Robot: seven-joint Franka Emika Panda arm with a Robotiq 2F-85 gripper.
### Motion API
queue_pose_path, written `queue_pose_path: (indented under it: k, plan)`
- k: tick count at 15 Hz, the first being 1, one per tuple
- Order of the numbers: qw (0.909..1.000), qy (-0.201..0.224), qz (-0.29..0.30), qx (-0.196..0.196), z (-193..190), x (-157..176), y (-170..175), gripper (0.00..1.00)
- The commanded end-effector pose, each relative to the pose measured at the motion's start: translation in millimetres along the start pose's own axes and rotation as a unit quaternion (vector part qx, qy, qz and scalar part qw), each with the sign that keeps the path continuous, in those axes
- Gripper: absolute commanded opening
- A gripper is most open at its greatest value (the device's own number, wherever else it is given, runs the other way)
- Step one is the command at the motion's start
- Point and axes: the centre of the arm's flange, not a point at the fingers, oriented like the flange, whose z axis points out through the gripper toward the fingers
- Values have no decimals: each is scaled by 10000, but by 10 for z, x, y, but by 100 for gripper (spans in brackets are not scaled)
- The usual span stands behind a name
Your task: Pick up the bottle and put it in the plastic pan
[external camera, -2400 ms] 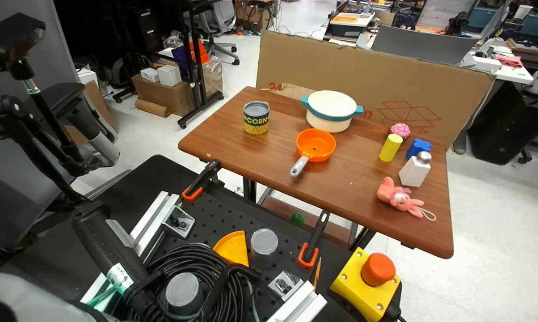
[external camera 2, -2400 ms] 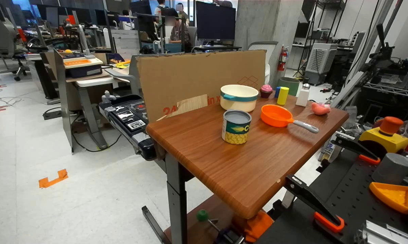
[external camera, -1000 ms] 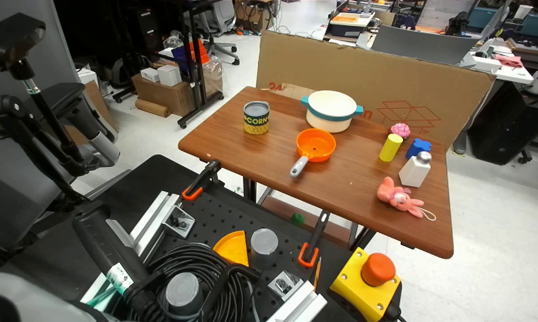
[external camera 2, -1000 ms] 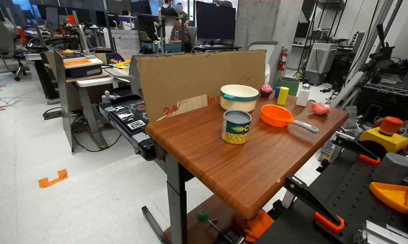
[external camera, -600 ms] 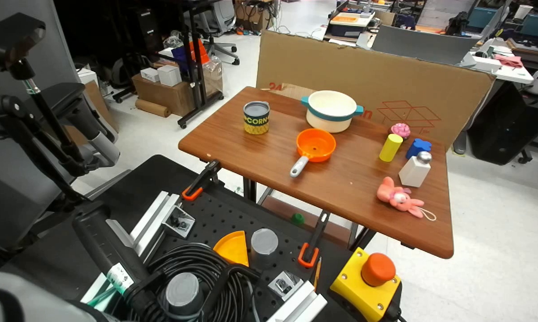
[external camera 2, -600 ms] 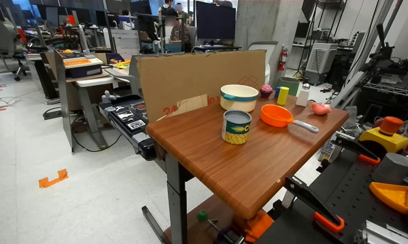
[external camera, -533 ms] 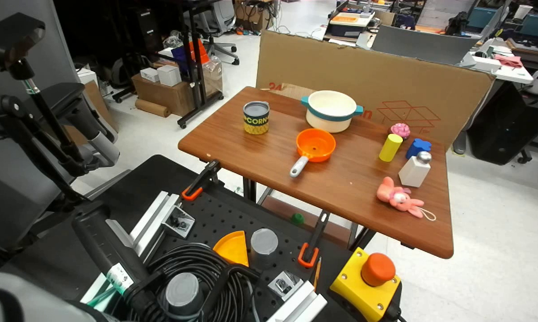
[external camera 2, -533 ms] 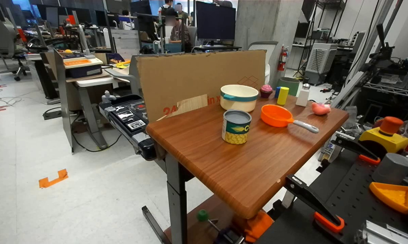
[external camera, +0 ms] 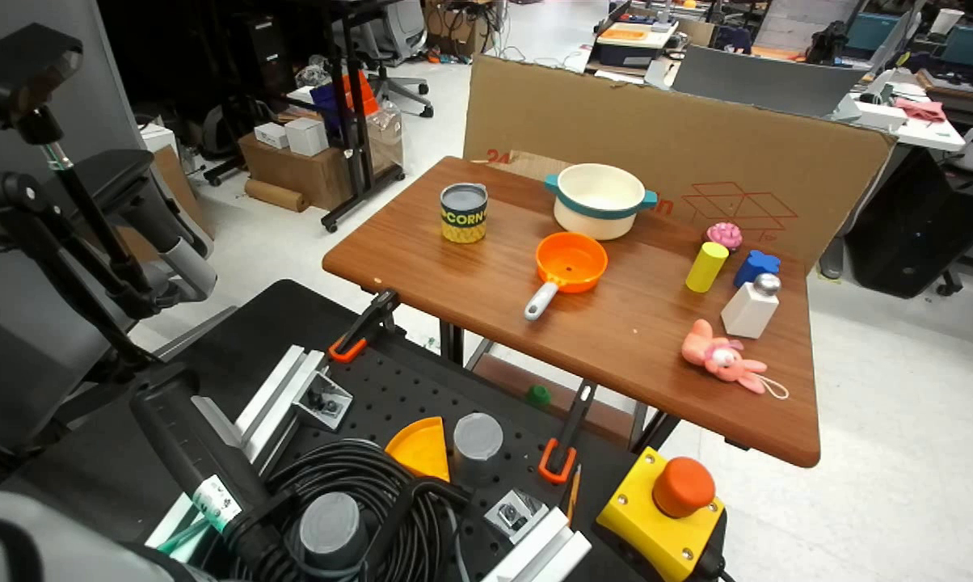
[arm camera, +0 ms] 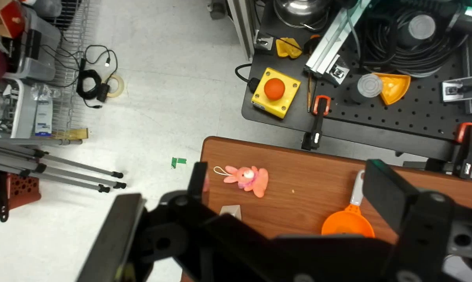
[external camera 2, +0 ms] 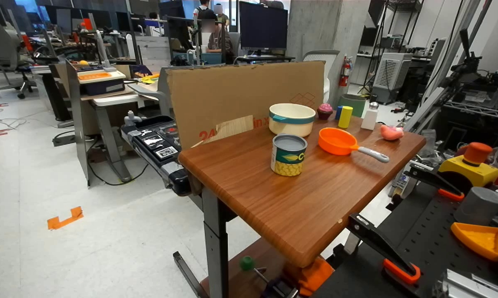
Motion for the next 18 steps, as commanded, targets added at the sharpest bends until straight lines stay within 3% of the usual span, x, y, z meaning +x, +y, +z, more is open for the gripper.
queue_pose_path:
  k: [1,5,8,12,18]
  plan:
    - [9982,-57,467,365,109,104,-28,100]
    - [9968,-72,694,378,259,108,-66,100]
    - [9986,-242,431,189,367,68,-80,100]
    - [9987,-375,-37,-352,531,105,-114,100]
    - [9975,-435,-389,-388,579,162,-129,100]
